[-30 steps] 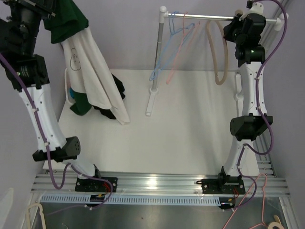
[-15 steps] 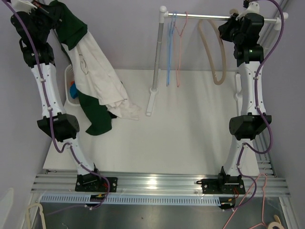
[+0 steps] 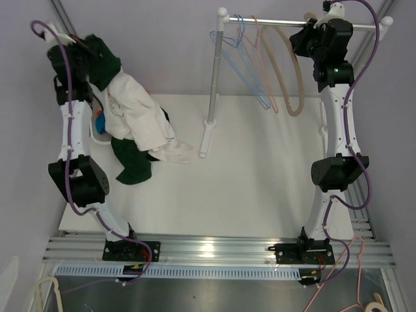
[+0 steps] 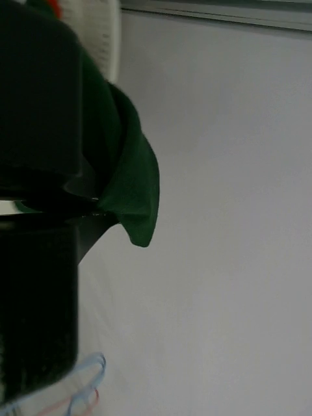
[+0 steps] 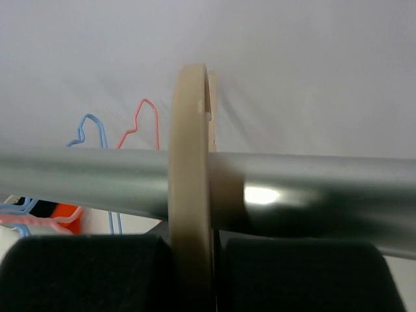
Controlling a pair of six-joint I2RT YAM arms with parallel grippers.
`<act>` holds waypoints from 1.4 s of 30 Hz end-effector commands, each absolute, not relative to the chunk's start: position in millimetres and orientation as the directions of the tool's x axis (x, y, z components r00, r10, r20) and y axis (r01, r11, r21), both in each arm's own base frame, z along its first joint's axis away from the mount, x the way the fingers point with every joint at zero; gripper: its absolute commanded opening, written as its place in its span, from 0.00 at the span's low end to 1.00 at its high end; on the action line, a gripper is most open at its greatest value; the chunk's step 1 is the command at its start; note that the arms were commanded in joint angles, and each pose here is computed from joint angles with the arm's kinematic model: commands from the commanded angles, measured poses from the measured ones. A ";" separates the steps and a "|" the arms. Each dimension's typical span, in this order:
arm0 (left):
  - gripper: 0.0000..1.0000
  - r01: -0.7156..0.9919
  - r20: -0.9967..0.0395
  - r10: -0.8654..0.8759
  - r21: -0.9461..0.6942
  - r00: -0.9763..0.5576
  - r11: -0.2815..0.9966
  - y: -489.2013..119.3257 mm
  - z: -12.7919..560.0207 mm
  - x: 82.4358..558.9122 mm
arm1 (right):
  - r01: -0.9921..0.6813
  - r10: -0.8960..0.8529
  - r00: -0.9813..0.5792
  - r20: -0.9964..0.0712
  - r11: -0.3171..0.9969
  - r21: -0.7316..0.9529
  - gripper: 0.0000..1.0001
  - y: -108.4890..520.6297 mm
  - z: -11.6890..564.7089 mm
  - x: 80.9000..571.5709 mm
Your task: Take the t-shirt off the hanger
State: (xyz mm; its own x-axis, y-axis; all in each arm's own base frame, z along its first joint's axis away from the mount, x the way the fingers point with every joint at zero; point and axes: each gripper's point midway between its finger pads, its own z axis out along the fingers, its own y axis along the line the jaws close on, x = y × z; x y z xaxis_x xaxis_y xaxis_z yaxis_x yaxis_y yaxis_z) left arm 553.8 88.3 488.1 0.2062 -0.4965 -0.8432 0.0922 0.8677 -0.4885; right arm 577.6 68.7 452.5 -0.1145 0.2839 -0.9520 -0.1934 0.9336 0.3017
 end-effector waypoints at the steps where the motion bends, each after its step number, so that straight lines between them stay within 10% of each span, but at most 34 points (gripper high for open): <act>1: 0.01 -0.049 -0.848 -0.501 -0.516 0.170 0.855 84.4 416.7 575.3 | -0.254 0.252 -0.147 -0.957 0.925 0.283 0.00 92.2 448.9 568.4; 12: 0.02 -0.491 -0.511 -0.842 -0.697 -0.172 0.523 115.4 221.6 595.2 | -0.333 0.226 -0.132 -0.965 0.907 0.258 0.00 125.7 464.5 550.8; 15: 0.46 -0.549 -0.454 -0.851 -0.655 -0.264 0.520 113.6 181.9 601.5 | -0.334 0.224 -0.125 -0.967 0.908 0.253 0.04 125.5 468.7 547.5; 18: 0.51 -0.561 -0.391 -0.871 -0.667 -0.297 0.491 110.7 168.6 597.8 | -0.327 0.217 -0.111 -0.970 0.913 0.242 0.05 122.7 474.7 543.6; 21: 0.99 -0.509 -0.465 -0.844 -0.675 -0.268 0.534 112.7 198.7 594.9 | -0.323 0.212 -0.102 -0.972 0.917 0.234 0.10 121.0 478.3 541.0; 31: 0.99 -0.342 -0.743 -0.661 -0.596 -0.108 0.726 103.1 371.4 548.1 | -0.267 0.201 -0.057 -0.978 0.941 0.209 0.73 105.5 501.9 521.0; 42: 1.00 -0.351 -0.784 -0.611 -0.544 -0.111 0.762 62.7 421.4 475.3 | -0.210 0.181 0.016 -0.983 0.962 0.174 0.99 81.9 546.1 452.6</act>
